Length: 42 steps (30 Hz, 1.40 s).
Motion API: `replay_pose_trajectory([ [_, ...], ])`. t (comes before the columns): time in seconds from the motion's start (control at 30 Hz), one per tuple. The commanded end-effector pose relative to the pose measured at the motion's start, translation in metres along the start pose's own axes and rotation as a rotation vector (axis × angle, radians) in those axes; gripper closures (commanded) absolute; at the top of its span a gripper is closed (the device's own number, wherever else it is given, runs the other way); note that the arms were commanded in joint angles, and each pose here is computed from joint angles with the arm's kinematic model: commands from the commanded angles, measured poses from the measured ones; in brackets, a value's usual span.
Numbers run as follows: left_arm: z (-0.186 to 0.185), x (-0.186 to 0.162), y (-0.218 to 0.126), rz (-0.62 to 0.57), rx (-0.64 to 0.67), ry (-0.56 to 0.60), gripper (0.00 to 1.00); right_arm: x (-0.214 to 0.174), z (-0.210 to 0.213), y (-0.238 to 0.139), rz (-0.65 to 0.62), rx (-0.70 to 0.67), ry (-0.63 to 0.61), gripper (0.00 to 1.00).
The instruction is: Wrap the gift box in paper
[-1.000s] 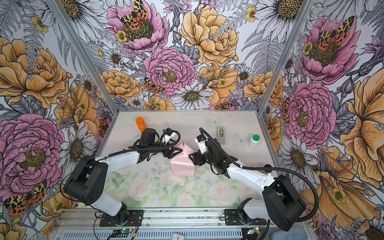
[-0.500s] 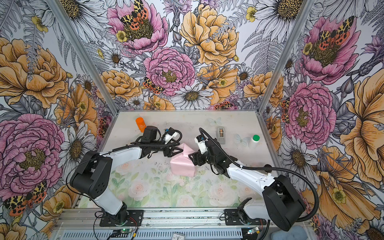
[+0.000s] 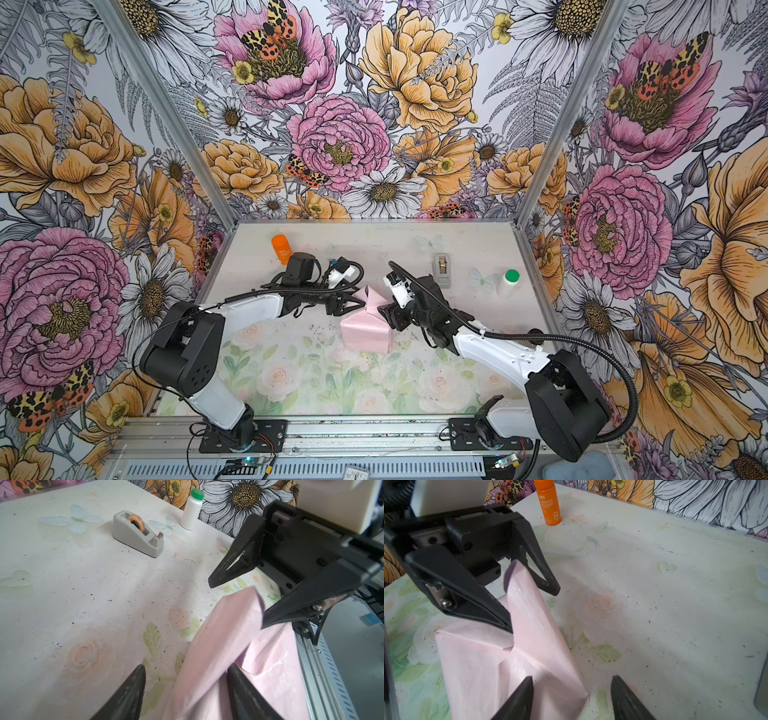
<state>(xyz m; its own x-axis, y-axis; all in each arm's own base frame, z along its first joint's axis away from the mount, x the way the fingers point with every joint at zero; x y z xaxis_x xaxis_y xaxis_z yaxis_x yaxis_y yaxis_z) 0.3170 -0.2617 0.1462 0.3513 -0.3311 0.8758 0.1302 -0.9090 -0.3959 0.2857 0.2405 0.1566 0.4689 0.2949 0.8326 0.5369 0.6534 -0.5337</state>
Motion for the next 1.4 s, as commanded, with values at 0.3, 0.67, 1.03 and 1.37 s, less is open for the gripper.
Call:
replay_pose_trajectory([
  [0.3, -0.003, 0.005, -0.001, -0.008, -0.032, 0.029, 0.38, 0.015, 0.019, 0.018, -0.022, 0.197, -0.257, 0.53],
  [0.67, -0.001, 0.003, -0.002, 0.009, -0.017, 0.031, 0.39, 0.019, 0.029, 0.025, -0.013, 0.364, -0.266, 0.62],
  [1.03, -0.007, 0.013, -0.008, -0.015, -0.027, 0.054, 0.35, 0.016, 0.026, 0.03, 0.004, 0.389, -0.262, 0.75],
  [1.37, -0.022, 0.035, -0.013, -0.059, -0.07, 0.098, 0.3, 0.014, 0.024, 0.031, 0.009, 0.39, -0.267, 0.77],
])
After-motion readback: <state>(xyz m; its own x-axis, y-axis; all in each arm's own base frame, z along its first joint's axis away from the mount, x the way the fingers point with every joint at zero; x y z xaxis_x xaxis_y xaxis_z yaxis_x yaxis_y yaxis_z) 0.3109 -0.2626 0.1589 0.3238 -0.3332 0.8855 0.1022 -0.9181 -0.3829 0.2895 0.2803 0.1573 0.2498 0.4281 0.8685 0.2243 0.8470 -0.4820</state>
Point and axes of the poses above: each gripper's point midway between its finger pads, its own y axis out along the fingers, its own z axis along the line the jaws close on, x = y × z, the point moved 2 cm from there along -y, back along the fingers, and after that the axes turned 2 degrees about y, right-handed, at the moved point
